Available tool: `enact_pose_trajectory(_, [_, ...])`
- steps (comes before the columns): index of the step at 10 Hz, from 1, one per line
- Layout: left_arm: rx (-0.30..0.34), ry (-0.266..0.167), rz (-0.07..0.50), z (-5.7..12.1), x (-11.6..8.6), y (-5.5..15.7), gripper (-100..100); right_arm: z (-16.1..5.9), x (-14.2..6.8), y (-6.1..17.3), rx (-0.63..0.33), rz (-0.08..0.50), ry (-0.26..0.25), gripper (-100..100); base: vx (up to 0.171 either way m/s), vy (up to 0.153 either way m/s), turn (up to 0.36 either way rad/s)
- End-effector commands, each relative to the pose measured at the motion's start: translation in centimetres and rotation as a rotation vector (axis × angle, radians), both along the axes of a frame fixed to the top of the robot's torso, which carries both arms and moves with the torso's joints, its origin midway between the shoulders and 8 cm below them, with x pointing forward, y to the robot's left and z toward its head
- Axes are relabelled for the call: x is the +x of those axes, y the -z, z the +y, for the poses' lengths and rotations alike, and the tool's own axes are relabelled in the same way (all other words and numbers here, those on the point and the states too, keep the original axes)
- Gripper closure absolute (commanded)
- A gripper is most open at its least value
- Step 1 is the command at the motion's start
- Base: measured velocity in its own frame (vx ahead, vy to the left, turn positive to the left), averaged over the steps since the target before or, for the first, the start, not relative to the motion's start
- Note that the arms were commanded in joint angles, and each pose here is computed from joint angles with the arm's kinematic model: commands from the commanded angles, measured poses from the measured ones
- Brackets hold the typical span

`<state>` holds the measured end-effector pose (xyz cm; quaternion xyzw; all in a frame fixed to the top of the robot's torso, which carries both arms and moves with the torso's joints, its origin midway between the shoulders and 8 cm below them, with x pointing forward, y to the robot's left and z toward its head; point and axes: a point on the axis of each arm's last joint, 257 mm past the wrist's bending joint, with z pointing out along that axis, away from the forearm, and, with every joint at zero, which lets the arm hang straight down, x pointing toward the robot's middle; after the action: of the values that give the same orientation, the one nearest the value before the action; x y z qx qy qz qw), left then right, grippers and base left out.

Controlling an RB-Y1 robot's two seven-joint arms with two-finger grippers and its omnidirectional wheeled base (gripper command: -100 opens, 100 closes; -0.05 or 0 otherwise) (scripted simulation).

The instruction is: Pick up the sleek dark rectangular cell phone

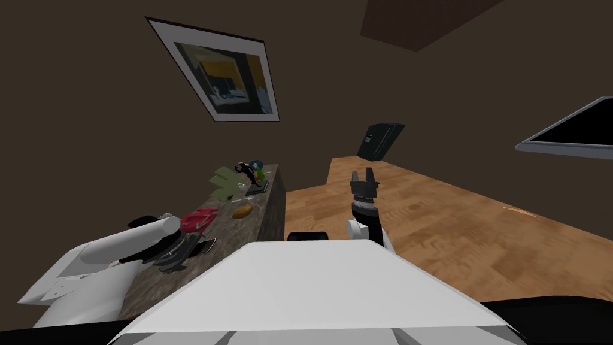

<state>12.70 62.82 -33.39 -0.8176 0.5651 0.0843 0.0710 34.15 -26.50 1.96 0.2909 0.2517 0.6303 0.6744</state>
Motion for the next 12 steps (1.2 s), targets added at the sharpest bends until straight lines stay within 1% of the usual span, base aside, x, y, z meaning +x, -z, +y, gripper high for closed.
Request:
enact_pose_trajectory(1, [0.0, 0.0, 0.0, 0.0, 0.0, 0.0, -100, 0.0, 0.0, 0.0, 0.0, 0.0, 0.0, 0, 0.078, 0.01, 0.004])
enact_pose_trajectory(2, [-0.003, 0.001, 0.003, -0.1, -0.1, 0.0, 0, 0.0, 0.0, 0.0, 0.0, 0.0, 0.0, 0, 0.016, 0.002, -0.003])
enact_pose_trajectory(3, [-0.002, -0.016, 0.0, -0.1, 0.2, 1.0, -100, 0.0, 0.0, 0.0, 0.0, 0.0, 0.0, 0, -0.037, 0.015, -0.131])
enact_pose_trajectory(5, [-0.002, -0.031, -0.002, -0.1, 0.6, 1.9, -100, 0.0, 0.0, 0.0, 0.0, 0.0, 0.0, 0, -0.099, 0.034, -0.091])
enact_pose_trajectory(6, [-0.003, -0.025, 0.0, -0.1, 0.5, 1.5, -100, 0.0, 0.0, 0.0, 0.0, 0.0, 0.0, 0, -0.043, 0.013, -0.015])
enact_pose_trajectory(7, [-0.002, -0.027, -0.002, -0.1, 0.5, 1.6, 100, 0.0, 0.0, 0.0, 0.0, 0.0, 0.0, 0, -0.009, 0.003, 0.011])
enact_pose_trajectory(11, [-0.001, -0.026, -0.002, -0.1, 0.5, 1.6, 100, 0.0, 0.0, 0.0, 0.0, 0.0, 0.0, 0, 0.0, 0.0, 0.0])
enact_pose_trajectory(12, [-0.001, -0.026, -0.002, -0.1, 0.5, 1.6, 0, 0.0, 0.0, 0.0, 0.0, 0.0, 0.0, 0, 0.0, 0.0, 0.0])
